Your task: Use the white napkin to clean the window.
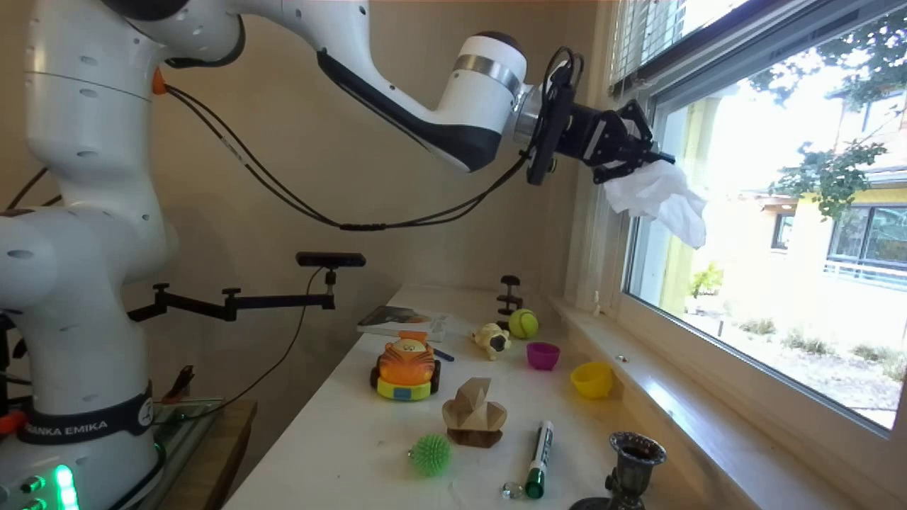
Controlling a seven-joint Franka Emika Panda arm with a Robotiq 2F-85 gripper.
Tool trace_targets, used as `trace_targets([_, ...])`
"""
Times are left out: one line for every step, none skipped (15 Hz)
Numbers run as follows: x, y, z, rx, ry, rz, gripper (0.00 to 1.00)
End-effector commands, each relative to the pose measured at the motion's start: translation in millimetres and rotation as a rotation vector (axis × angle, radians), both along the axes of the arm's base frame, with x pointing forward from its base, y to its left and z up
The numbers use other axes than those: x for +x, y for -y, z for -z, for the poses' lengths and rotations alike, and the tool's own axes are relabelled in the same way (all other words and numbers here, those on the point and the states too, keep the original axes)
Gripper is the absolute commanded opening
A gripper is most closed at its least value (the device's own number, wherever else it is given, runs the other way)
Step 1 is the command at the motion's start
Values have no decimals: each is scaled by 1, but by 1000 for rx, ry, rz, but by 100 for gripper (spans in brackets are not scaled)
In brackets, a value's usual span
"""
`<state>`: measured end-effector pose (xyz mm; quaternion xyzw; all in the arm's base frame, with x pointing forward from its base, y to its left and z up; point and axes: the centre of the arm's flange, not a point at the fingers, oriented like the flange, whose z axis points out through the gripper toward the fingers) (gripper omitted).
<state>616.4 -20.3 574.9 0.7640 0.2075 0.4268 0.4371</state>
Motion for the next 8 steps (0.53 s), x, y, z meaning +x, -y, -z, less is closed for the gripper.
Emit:
trace_targets([-17,-3,-9,103,-75,154,0])
trace_targets([-18,-5,-8,132,-91,182,0])
trace_targets([-20,-7,-8,163,-100,204,0])
trace_targets([-21,-10,-10,200,-106,214,0])
trace_targets([-23,-14,-13,246,-109,218,0])
trace_targets([-24,-19,-16,293,-111,217,0])
trace_targets([-26,-23,-19,331,-121,212,0])
trace_targets([-27,-27,-20,357,-127,219,0])
